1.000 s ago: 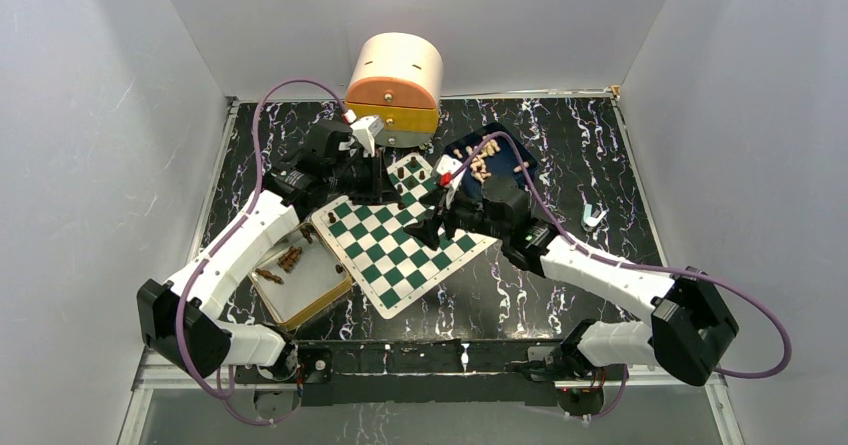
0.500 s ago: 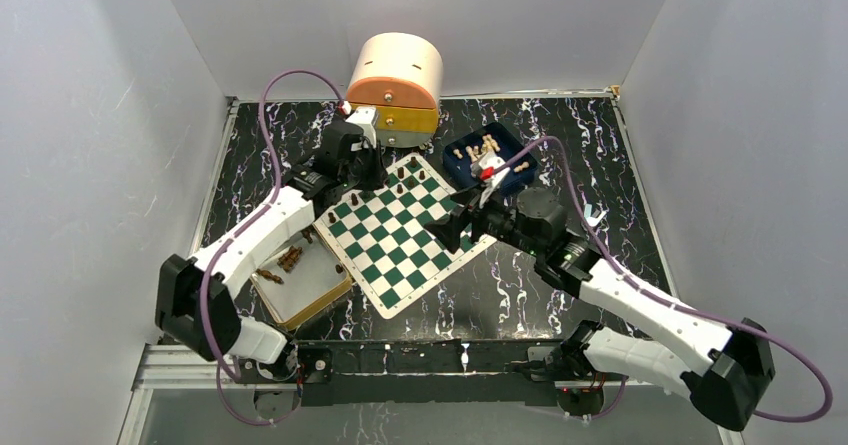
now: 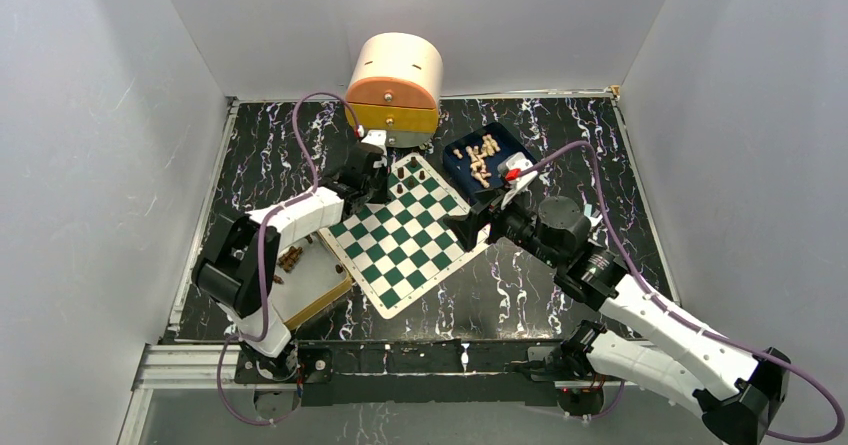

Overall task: Set up the chess pieces on the board
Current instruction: Place the chess piece on the chessboard.

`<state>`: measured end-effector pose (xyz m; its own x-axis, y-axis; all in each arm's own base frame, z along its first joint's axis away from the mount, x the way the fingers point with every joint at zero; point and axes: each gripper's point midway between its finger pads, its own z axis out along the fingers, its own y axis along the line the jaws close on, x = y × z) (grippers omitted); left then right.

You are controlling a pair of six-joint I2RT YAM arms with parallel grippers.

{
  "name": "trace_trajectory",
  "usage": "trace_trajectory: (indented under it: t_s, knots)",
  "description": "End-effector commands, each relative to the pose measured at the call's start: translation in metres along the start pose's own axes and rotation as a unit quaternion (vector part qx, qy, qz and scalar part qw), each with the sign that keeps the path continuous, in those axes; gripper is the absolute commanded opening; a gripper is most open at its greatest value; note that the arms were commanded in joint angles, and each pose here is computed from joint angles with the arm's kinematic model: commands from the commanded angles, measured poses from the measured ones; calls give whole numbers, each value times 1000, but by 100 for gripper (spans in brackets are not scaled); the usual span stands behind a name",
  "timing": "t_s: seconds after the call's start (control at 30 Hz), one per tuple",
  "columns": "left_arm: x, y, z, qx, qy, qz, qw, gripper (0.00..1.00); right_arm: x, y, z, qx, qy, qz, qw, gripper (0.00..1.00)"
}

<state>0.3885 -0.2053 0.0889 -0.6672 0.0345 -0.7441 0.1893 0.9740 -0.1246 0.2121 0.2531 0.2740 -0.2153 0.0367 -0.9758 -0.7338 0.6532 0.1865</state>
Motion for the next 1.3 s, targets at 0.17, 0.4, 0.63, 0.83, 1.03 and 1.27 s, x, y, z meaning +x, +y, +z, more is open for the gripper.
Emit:
trace_trajectory:
  t_s: [0.17, 0.4, 0.63, 0.83, 1.03, 1.27]
  knots:
    - [-2, 5, 23, -13, -38, 3, 999, 5, -27, -2, -9, 15, -39, 5, 999, 99]
    - [2, 10, 28, -23, -41, 13, 999, 5, -27, -3, -9, 18, -36, 6, 999, 99]
    - [5, 10, 30, -20, -46, 20, 999, 5, -28, -2, -7, 16, -35, 6, 999, 99]
    - [5, 10, 34, -20, -45, 22, 999, 5, -30, -2, -8, 17, -37, 5, 999, 99]
    - [11, 11, 38, -22, -37, 25, 999, 6, -31, -2, -9, 18, -38, 4, 999, 99]
    - [11, 11, 40, -23, -41, 27, 999, 6, -32, -3, -9, 20, -39, 2, 999, 99]
